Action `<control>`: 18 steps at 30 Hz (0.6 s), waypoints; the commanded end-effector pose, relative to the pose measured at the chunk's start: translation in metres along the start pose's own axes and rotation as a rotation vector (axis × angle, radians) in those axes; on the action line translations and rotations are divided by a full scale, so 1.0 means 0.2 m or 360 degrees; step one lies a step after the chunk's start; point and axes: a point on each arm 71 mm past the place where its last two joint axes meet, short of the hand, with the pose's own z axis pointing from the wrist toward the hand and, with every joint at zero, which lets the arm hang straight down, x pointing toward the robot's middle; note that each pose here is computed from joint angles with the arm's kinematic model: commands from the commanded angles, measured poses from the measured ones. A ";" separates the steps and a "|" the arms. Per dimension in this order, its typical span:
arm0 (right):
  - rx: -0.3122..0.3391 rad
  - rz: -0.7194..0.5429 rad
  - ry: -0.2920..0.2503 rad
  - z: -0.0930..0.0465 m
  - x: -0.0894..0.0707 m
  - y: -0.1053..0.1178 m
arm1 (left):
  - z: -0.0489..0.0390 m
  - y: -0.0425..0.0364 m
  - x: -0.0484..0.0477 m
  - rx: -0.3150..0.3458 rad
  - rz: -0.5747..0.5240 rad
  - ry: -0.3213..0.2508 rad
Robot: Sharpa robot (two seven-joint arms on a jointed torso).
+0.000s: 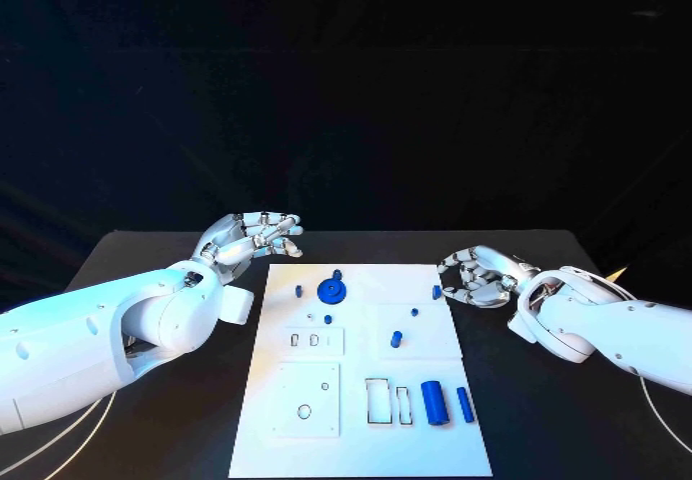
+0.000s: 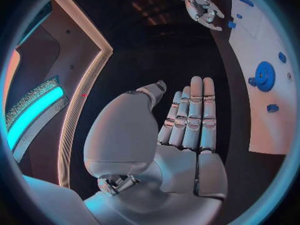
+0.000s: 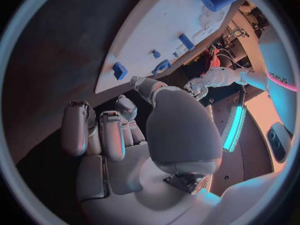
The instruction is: Assemble the parts on the task board
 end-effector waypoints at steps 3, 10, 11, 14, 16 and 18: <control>0.0036 -0.0015 0.0087 0.02 0.04 -0.02 | 0.003 -0.002 0.013 0.0017 -0.0021 0.0032; 0.0076 -0.0019 0.0102 0.04 0.07 -0.03 | 0.001 -0.002 0.014 0.0016 -0.0022 0.0034; 0.0079 -0.0019 0.0104 0.04 0.07 -0.03 | 0.001 -0.002 0.014 0.0017 -0.0023 0.0033; 0.0085 -0.0019 0.0109 0.05 0.08 -0.03 | 0.001 -0.002 0.014 0.0017 -0.0024 0.0034; 0.0087 -0.0020 0.0111 0.05 0.08 -0.02 | 0.001 -0.002 0.015 0.0017 -0.0024 0.0034; 0.0088 -0.0020 0.0113 0.06 0.09 -0.02 | 0.001 -0.002 0.015 0.0016 -0.0025 0.0034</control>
